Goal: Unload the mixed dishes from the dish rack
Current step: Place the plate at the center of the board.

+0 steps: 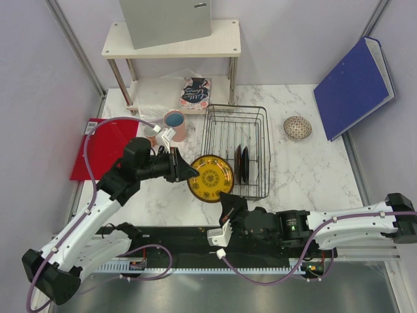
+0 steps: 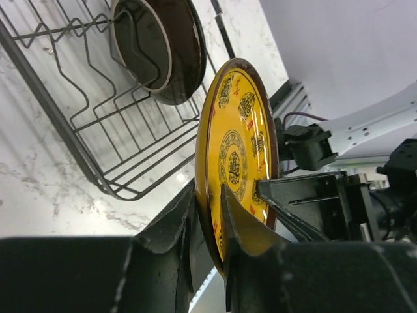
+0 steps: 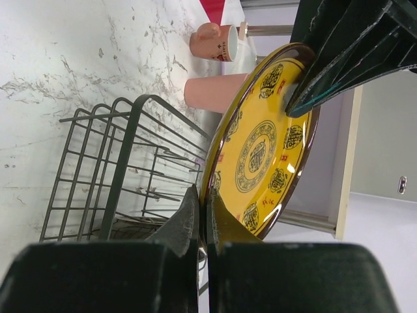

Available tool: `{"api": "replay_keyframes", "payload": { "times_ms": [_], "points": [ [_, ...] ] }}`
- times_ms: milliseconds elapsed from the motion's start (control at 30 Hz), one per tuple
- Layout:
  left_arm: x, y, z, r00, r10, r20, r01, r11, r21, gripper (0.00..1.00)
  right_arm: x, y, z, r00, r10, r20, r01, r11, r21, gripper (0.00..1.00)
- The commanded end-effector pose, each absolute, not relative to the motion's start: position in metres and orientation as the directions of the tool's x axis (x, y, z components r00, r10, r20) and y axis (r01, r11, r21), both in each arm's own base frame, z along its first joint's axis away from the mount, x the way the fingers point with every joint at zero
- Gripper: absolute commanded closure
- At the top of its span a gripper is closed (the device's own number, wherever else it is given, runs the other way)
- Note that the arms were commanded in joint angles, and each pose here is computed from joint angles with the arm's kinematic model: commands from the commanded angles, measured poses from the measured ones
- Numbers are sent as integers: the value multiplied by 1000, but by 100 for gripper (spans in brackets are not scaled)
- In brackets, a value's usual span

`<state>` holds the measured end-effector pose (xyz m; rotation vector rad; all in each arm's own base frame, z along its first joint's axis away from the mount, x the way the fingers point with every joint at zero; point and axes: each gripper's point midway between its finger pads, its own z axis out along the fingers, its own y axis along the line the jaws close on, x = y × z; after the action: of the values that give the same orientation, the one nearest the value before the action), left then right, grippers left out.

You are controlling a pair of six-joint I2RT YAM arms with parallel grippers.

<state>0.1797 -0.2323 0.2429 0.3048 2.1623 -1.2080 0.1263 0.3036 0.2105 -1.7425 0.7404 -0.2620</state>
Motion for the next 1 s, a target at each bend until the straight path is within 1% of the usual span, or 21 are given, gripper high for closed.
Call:
{"api": "replay_keyframes", "payload": {
  "times_ms": [0,133,200,267,533,567,600,633,767,967],
  "points": [
    [152,-252,281,-806,-81,-586,537,313,-783,98,130,305,231,762,-601,-241,-337,-50,-940,100],
    [147,-255,286,-824,-58,-563,529,278,-802,98,129,305,231,763,-599,-242,-337,-49,-940,100],
    [148,-254,288,-823,-53,-565,528,291,-798,92,130,304,231,761,-602,-240,-335,-48,-941,100],
    [154,-251,291,-811,-69,-581,530,332,-780,81,130,304,230,762,-603,-237,-334,-52,-941,100],
    [176,-227,278,-764,-81,-640,499,555,-666,64,130,306,231,766,-599,-233,-330,-56,-942,100],
    [178,-225,281,-752,-82,-654,506,565,-652,56,129,307,232,767,-597,-237,-333,-54,-941,100],
    [179,-223,282,-737,-77,-671,518,574,-634,45,129,307,232,766,-598,-235,-331,-54,-942,100],
    [180,-221,282,-733,-76,-675,514,588,-625,32,129,308,232,767,-595,-238,-333,-53,-941,100],
    [182,-219,282,-723,-67,-687,520,603,-606,30,129,309,232,768,-595,-236,-334,-57,-941,100],
    [178,-225,271,-763,-50,-645,504,578,-642,31,129,310,230,769,-597,-230,-330,-63,-942,100]
  ]
}}
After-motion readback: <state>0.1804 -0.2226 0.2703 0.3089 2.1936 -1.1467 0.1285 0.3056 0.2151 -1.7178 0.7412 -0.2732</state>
